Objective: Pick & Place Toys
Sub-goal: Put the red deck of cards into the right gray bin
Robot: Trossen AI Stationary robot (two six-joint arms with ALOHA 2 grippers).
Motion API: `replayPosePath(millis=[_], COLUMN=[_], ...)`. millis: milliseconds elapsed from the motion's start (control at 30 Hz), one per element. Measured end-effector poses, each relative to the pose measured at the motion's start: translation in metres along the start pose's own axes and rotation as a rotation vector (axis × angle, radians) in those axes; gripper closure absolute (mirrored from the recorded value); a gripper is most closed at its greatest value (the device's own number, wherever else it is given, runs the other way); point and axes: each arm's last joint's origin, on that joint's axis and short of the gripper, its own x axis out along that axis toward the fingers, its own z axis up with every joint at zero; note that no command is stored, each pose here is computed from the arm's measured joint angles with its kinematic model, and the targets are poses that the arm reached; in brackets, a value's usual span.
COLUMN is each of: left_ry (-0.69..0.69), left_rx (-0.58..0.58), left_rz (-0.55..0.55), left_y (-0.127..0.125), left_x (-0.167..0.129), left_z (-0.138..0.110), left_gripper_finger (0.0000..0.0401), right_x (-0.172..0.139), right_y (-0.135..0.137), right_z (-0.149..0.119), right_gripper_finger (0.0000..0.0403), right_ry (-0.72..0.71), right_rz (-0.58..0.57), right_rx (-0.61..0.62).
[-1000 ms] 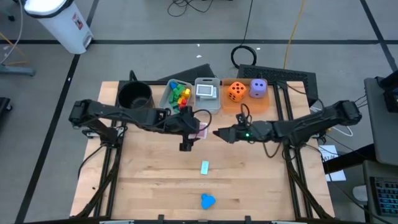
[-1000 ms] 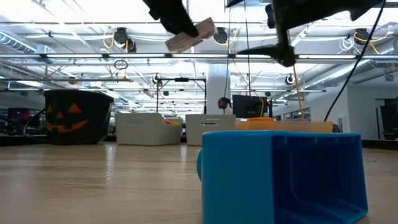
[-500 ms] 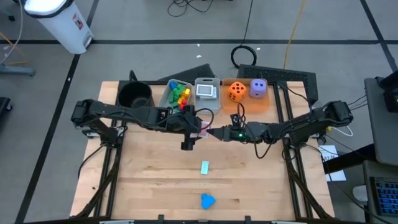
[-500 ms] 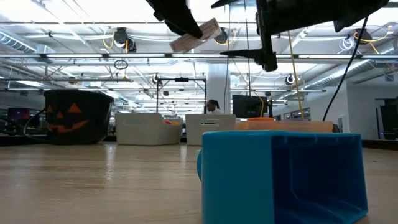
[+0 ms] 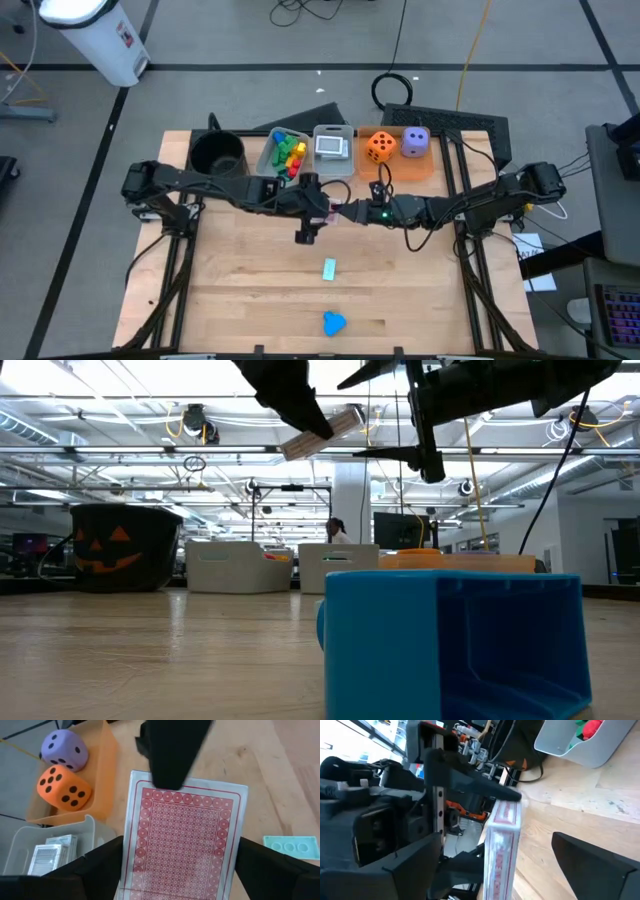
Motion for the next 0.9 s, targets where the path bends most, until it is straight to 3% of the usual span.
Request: replayPosePath(millis=[367, 667, 900], left_ry=[0.009, 0.015, 0.013], left_rx=[0.020, -0.013, -0.004], left_rz=[0.015, 0.025, 0.026], left_y=[0.0011, 0.0068, 0.0069], left_x=[0.0003, 0.0014, 0.0011], left_z=[-0.0008, -0.0022, -0.0020], left_gripper_finger=[0.0089, 0.0046, 0.0085], right_x=[0.0001, 0.0004, 0.0005], right_y=[-0.0038, -0.0039, -0.0039], right_z=[-0.0007, -0.0003, -0.0003], right_gripper_finger=[0.0102, 0.0157, 0.0222], right_ry=[0.012, 0.034, 0.035], right_rz=[-0.036, -0.029, -0.030], right_rx=[0.002, 0.016, 0.019])
